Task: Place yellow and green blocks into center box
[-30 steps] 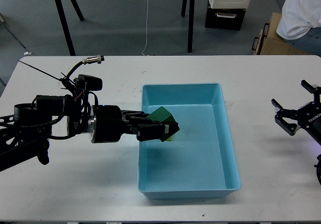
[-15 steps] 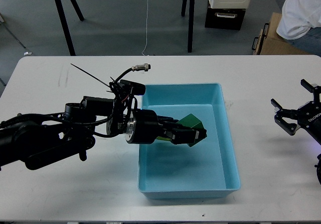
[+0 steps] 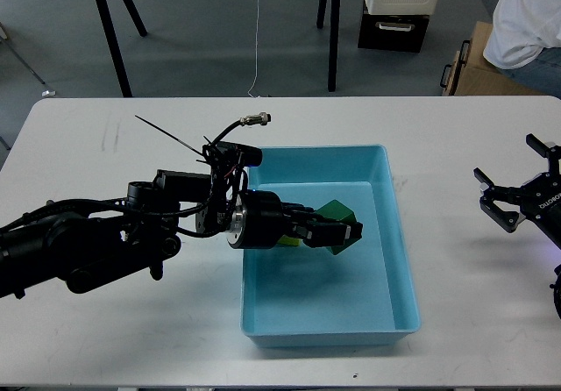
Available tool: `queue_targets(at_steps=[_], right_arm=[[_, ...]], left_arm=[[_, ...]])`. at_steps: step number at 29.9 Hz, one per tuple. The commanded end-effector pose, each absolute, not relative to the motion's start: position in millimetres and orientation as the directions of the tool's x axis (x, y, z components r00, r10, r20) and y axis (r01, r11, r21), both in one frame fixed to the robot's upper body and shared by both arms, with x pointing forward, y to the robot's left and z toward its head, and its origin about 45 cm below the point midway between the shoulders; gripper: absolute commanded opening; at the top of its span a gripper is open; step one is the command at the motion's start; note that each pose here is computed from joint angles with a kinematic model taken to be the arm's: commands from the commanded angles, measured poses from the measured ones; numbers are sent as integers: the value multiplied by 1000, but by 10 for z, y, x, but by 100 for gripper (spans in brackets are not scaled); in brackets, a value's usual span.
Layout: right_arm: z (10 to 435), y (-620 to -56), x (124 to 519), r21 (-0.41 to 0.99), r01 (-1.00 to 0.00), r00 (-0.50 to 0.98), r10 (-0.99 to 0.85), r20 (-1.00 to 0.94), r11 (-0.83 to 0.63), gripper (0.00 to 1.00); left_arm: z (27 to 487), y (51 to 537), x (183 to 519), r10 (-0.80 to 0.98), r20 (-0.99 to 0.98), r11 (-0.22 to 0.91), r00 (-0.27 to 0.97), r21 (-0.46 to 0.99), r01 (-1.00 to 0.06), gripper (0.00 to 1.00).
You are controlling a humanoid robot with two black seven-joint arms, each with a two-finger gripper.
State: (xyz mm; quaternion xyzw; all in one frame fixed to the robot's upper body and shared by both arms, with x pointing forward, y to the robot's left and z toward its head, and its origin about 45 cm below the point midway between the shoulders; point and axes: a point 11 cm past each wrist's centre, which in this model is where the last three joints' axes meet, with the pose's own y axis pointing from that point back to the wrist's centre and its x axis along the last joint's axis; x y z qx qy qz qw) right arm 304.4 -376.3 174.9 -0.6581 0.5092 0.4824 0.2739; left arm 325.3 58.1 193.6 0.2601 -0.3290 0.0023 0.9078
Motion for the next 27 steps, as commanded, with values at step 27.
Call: queue_targets(at_steps=[27], right_arm=[[1837, -3839, 3079, 123, -938, 28, -424, -905, -325, 97]], left_arm=[[2569, 2025, 4652, 757, 181, 622, 628, 93, -777, 99]])
